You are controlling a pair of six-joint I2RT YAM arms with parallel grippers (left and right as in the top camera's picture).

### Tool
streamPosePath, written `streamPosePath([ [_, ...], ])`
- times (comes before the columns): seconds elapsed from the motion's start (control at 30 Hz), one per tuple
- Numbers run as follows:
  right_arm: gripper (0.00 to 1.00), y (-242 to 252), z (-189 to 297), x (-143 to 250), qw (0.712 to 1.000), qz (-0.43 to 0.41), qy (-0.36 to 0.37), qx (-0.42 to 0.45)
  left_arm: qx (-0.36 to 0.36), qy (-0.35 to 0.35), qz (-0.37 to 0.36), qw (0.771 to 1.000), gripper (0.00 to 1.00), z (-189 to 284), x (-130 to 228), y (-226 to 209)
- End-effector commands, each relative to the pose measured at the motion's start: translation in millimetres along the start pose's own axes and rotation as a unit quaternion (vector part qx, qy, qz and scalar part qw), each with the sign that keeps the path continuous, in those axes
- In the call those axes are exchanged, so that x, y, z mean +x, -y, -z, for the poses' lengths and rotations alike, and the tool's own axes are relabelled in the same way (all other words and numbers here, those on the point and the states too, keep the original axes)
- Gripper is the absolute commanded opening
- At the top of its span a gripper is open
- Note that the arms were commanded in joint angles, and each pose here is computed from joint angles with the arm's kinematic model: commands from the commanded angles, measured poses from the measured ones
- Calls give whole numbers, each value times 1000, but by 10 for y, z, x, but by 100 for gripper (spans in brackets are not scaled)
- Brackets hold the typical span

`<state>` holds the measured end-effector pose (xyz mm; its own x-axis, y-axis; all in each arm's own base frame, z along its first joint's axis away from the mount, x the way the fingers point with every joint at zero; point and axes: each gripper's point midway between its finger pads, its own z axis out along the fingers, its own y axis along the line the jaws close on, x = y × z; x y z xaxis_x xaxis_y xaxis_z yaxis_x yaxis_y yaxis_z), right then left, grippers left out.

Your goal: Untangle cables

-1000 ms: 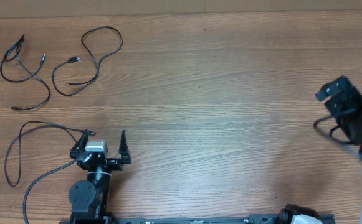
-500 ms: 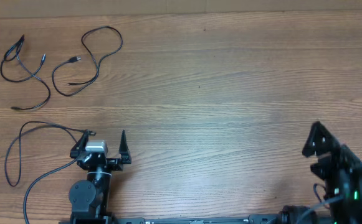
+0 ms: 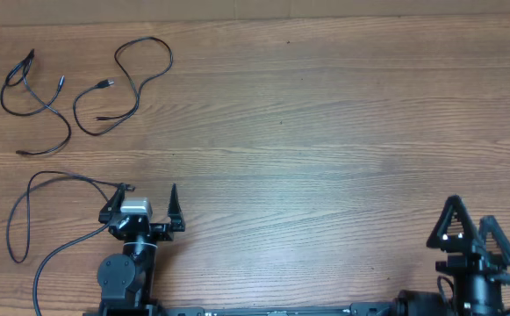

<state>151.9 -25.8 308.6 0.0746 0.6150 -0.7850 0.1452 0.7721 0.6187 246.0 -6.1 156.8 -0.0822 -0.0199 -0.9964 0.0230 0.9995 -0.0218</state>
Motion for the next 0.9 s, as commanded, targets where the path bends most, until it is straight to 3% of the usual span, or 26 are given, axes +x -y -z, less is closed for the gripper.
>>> streamPosePath([
  [0.0, 100, 40, -189, 72, 1000, 2, 12, -10, -3, 3, -7, 1000, 100, 0, 4, -17],
  [0.1, 100, -5, -376, 121, 998, -1, 33, -44, -3, 3, -7, 1000, 99, 0, 4, -16],
  [0.3, 100, 46, -569, 620, 997, 3, -30, -69, -3, 3, -7, 1000, 100, 0, 4, -17],
  [0.57, 100, 248, -746, 962, 997, 3, -43, -56, -3, 3, -7, 1000, 99, 0, 4, -17],
  [0.87, 100, 346, -881, 1007, 998, -3, 8, -66, -3, 3, -7, 1000, 100, 0, 4, -17],
])
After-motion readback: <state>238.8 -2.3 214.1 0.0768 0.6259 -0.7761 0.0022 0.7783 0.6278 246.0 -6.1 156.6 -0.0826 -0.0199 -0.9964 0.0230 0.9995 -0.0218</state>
